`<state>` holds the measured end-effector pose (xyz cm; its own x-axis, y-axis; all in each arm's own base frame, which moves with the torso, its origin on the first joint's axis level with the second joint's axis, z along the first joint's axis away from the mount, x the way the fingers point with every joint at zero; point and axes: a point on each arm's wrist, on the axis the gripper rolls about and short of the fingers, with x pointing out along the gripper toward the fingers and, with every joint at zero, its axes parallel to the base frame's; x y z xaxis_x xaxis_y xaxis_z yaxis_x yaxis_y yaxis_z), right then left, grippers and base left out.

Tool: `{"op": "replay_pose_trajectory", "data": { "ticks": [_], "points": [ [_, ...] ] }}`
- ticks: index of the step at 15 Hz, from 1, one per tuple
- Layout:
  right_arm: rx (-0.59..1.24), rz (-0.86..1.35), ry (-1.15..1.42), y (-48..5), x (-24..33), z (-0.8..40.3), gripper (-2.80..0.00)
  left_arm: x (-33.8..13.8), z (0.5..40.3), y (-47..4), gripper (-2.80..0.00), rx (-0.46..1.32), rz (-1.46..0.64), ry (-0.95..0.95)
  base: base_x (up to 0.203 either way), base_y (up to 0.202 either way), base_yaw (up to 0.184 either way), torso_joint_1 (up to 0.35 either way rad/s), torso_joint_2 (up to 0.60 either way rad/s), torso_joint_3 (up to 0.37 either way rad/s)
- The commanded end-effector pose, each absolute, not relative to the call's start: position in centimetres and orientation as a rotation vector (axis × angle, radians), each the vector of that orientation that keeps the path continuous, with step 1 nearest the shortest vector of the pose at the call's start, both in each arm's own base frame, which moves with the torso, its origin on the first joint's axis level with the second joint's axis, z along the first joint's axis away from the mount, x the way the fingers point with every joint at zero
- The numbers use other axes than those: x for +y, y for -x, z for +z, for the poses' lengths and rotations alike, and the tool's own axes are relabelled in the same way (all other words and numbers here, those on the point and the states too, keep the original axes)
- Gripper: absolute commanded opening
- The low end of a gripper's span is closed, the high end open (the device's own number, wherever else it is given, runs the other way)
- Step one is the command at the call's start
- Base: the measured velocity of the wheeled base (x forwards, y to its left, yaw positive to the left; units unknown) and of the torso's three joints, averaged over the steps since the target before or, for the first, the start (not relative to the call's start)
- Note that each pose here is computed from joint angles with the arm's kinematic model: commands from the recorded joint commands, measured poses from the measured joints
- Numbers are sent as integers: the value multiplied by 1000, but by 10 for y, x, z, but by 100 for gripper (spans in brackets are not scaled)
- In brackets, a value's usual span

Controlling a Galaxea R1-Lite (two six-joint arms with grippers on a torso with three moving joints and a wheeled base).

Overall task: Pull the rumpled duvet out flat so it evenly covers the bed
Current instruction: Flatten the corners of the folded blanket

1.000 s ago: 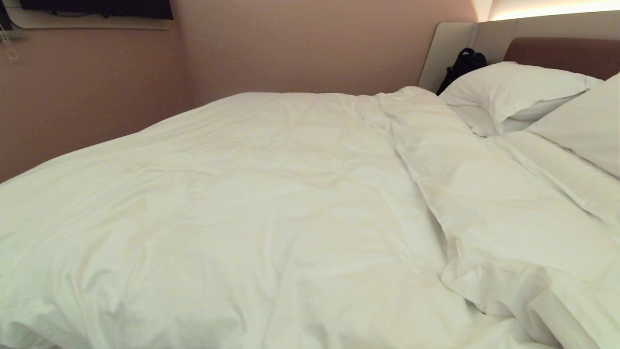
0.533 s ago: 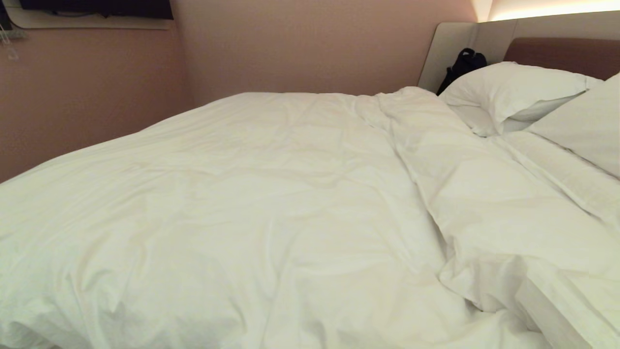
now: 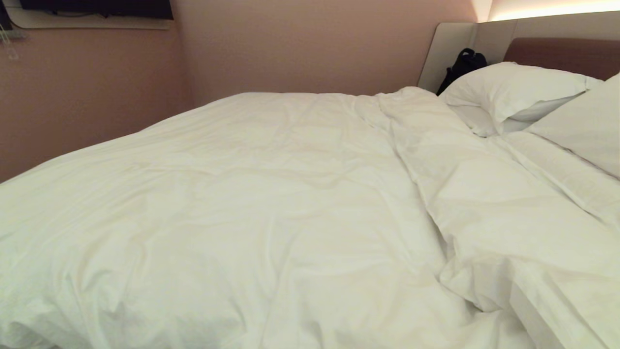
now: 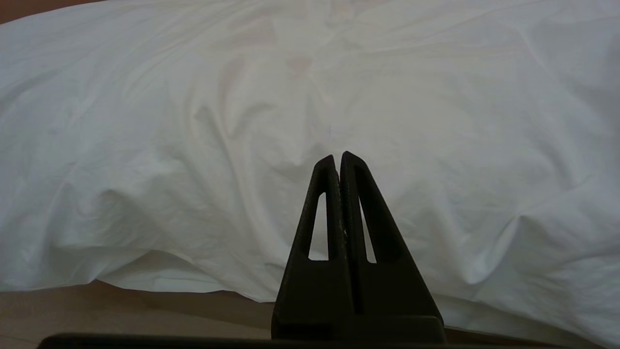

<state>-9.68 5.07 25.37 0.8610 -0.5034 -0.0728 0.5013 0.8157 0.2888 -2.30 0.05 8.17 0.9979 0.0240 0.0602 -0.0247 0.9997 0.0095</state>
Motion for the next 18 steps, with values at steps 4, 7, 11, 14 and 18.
{"op": "replay_pose_trajectory", "data": {
  "ticks": [4, 7, 11, 14, 18],
  "points": [
    [434, -668, -498, 119, 72, 226, 0, 1, 82, 23, -280, -61, 25, -10, 0, 0, 0, 0, 0, 0],
    [446, -614, -608, 139, 86, 232, 0, 1, 82, 23, -280, -61, 25, -10, 0, 0, 0, 0, 0, 0],
    [370, -553, -612, 152, 97, 225, 0, 1, 82, 23, -280, -61, 25, -10, 0, 0, 0, 0, 0, 0],
    [325, -489, -611, 157, 103, 232, 0, 1, 82, 23, -280, -61, 25, -10, 0, 0, 0, 0, 0, 0],
    [180, -452, -552, 134, 98, 273, 0, 1, 82, 23, -280, -61, 25, -10, 0, 0, 0, 0, 0, 0]
  ]
}}
